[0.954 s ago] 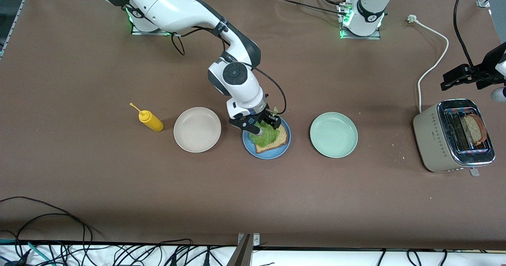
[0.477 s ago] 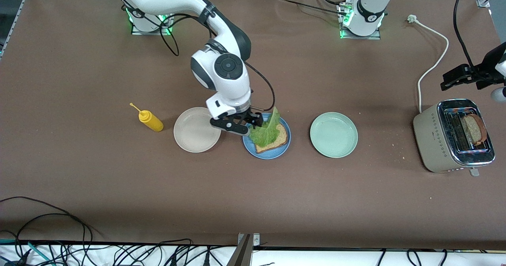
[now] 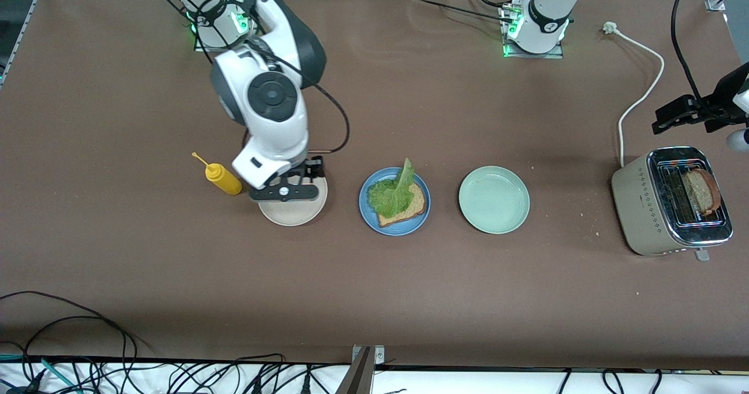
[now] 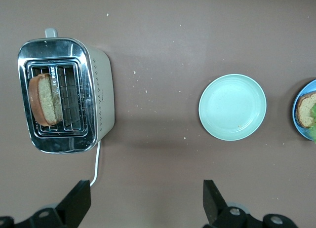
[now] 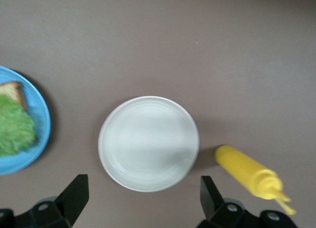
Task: Make sandwich in blue plate with both arms
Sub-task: 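Open the right gripper and draw it back toward the mustard bottle, then lower the right gripper to the yellow mustard bottle and grasp it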
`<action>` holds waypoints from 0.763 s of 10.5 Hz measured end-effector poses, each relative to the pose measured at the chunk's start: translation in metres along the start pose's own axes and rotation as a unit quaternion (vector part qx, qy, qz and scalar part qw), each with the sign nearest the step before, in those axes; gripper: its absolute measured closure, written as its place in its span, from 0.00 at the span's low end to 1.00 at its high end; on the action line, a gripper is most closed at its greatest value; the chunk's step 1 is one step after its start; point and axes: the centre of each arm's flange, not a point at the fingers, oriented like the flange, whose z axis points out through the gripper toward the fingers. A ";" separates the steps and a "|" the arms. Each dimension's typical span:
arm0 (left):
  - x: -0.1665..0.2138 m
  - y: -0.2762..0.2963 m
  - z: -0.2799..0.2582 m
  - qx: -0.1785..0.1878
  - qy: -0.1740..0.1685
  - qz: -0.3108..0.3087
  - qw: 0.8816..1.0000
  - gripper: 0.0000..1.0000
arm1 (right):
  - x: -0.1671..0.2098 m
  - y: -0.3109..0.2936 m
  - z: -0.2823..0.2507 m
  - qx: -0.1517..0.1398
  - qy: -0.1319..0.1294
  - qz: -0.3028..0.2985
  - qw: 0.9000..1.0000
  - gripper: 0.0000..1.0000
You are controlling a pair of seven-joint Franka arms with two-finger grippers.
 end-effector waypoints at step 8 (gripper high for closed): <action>0.000 0.000 0.000 0.000 0.000 0.000 1.000 0.00 | -0.058 0.175 -0.022 0.055 -0.048 -0.157 0.985 0.00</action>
